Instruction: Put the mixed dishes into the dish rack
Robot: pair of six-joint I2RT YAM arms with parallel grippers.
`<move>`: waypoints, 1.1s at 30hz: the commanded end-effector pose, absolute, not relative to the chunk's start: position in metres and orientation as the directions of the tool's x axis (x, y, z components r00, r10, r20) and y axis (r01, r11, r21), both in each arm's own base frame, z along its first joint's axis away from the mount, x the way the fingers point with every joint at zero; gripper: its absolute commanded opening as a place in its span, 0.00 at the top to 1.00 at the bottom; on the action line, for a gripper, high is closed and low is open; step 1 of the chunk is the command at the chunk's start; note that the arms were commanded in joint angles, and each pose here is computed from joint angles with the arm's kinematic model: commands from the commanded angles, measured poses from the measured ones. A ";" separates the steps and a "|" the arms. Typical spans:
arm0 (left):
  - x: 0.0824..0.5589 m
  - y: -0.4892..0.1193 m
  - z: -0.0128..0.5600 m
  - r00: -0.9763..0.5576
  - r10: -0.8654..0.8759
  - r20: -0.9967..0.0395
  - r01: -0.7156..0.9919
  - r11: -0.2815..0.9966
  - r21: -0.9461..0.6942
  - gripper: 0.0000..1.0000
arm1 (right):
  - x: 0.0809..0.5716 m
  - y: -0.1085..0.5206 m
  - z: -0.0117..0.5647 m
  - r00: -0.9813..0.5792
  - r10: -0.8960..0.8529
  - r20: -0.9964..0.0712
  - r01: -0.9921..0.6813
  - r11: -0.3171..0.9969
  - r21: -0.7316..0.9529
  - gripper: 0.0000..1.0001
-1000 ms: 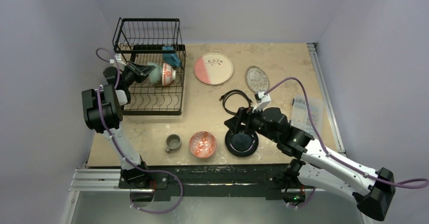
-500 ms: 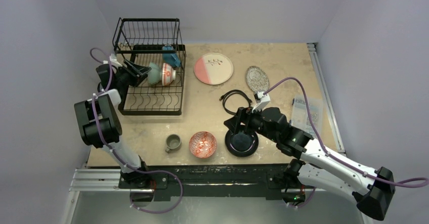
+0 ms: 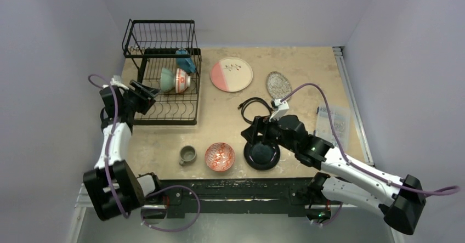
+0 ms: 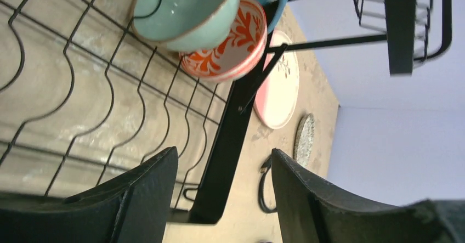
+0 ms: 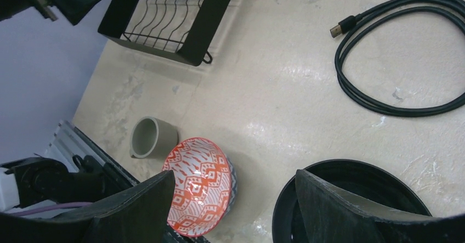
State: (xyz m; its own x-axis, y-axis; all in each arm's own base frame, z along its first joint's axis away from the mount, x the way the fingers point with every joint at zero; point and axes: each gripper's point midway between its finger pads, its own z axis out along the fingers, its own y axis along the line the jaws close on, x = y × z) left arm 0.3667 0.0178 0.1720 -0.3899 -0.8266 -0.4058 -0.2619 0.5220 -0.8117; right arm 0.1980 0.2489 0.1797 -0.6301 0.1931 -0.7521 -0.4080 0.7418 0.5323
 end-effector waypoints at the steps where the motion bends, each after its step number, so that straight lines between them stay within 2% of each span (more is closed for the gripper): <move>1: 0.335 -0.003 0.203 -0.371 -0.720 -0.587 -0.170 0.674 -0.719 0.38 | 0.205 0.267 0.176 -0.642 0.190 -0.742 -0.422 0.721 0.550 0.19; 4: 0.323 -0.040 0.238 -0.425 -0.564 -0.708 -0.001 0.782 -0.623 0.37 | 0.204 0.290 0.164 -0.687 0.163 -0.708 -0.434 0.689 0.580 0.19; 7: 0.314 -0.079 0.279 -0.432 -0.400 -0.808 0.228 0.819 -0.527 0.37 | 0.201 0.313 0.157 -0.713 0.126 -0.690 -0.441 0.684 0.580 0.19; 9: 0.303 -0.101 0.285 -0.427 -0.274 -0.862 0.339 0.835 -0.433 0.37 | 0.201 0.325 0.149 -0.721 0.110 -0.684 -0.424 0.711 0.561 0.20; 16: 0.272 -0.140 0.286 -0.425 -0.193 -0.884 0.524 0.744 -0.414 0.36 | 0.200 0.323 0.106 -0.732 0.161 -0.662 -0.233 0.854 0.465 0.25; 18: 0.267 -0.149 0.284 -0.446 -0.173 -0.878 0.551 0.721 -0.421 0.36 | 0.200 0.318 0.099 -0.730 0.166 -0.663 -0.211 0.868 0.450 0.25; 23: 0.265 -0.153 0.285 -0.457 -0.169 -0.873 0.562 0.706 -0.431 0.36 | 0.194 0.325 0.088 -0.742 0.154 -0.653 -0.204 0.876 0.438 0.37; 27: 0.266 -0.155 0.281 -0.480 -0.166 -0.862 0.556 0.703 -0.444 0.36 | 0.176 0.344 0.077 -0.747 0.131 -0.651 -0.210 0.884 0.418 0.40; 33: 0.268 -0.153 0.275 -0.491 -0.158 -0.857 0.541 0.716 -0.442 0.36 | 0.167 0.343 0.055 -0.705 0.020 -0.709 -0.212 0.948 0.237 0.47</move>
State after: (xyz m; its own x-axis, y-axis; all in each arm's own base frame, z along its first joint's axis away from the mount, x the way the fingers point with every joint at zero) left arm 0.2686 -0.1517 0.2729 -0.5134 -0.1865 -0.8376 0.5116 0.7171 -0.4733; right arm 0.1554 0.3448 0.0461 -0.7675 0.0009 -0.6411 -0.2629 0.9116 0.3160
